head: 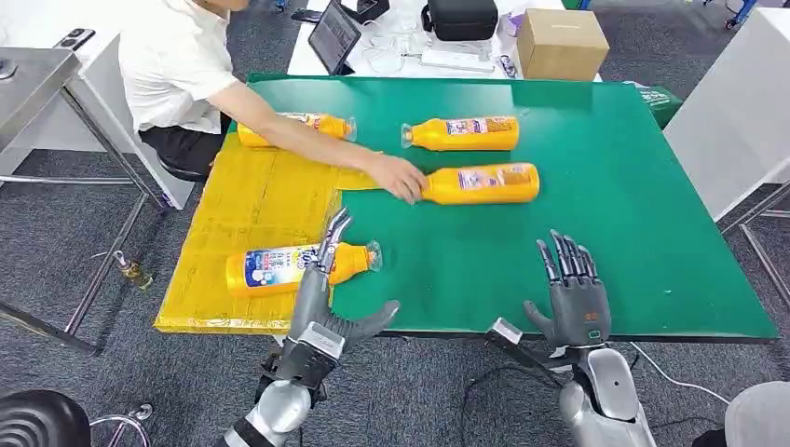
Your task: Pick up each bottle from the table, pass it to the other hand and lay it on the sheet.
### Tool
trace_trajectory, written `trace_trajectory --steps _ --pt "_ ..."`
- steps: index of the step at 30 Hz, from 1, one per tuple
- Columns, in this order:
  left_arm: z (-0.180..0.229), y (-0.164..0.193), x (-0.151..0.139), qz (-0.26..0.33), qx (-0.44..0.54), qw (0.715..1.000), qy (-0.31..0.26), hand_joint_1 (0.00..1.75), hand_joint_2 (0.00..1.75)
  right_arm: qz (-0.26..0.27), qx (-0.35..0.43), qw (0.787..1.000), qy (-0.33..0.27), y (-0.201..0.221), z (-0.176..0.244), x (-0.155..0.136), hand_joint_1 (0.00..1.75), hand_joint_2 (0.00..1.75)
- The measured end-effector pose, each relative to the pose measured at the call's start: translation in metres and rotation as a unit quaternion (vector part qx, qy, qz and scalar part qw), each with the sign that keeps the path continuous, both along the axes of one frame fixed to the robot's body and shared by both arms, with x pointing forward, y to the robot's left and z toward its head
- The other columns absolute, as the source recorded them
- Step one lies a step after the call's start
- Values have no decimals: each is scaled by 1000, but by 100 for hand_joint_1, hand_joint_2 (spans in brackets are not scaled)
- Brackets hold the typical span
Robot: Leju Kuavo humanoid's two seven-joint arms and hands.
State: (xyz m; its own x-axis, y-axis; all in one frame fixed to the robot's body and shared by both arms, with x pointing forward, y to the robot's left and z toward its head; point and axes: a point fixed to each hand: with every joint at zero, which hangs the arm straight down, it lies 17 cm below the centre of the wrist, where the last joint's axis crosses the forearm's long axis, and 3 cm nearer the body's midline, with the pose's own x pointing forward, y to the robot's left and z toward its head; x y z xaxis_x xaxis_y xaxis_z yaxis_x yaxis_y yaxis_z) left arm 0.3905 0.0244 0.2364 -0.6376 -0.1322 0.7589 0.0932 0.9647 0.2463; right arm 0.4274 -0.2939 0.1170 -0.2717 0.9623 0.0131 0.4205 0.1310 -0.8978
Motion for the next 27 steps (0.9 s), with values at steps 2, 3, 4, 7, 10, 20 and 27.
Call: trace_trajectory --steps 2,3,4,7,10,20,27 --pt "0 -5 -3 -9 0 1000 1 0 175 2 -1 1000 -2 2 2 1 0 175" --pt "0 -6 -3 -11 0 1000 0 0 175 2 -1 1000 -3 2 3 2 0 175" --pt "1 -7 -4 -12 -1 1000 0 0 175 1 0 1000 -3 1 3 3 0 175" --pt "2 -9 -5 -14 -2 1000 0 0 175 -8 3 1000 0 -3 3 7 0 175" --pt "2 -11 -5 -18 -1 1000 -1 0 175 -16 5 1000 8 -8 -2 11 0 175" --pt "4 -15 -7 -26 -1 1000 -2 0 175 -53 15 996 63 -43 -34 31 0 175" --pt "11 -22 -7 -43 -3 999 -9 0 175 -45 6 995 89 -51 -44 57 0 175"
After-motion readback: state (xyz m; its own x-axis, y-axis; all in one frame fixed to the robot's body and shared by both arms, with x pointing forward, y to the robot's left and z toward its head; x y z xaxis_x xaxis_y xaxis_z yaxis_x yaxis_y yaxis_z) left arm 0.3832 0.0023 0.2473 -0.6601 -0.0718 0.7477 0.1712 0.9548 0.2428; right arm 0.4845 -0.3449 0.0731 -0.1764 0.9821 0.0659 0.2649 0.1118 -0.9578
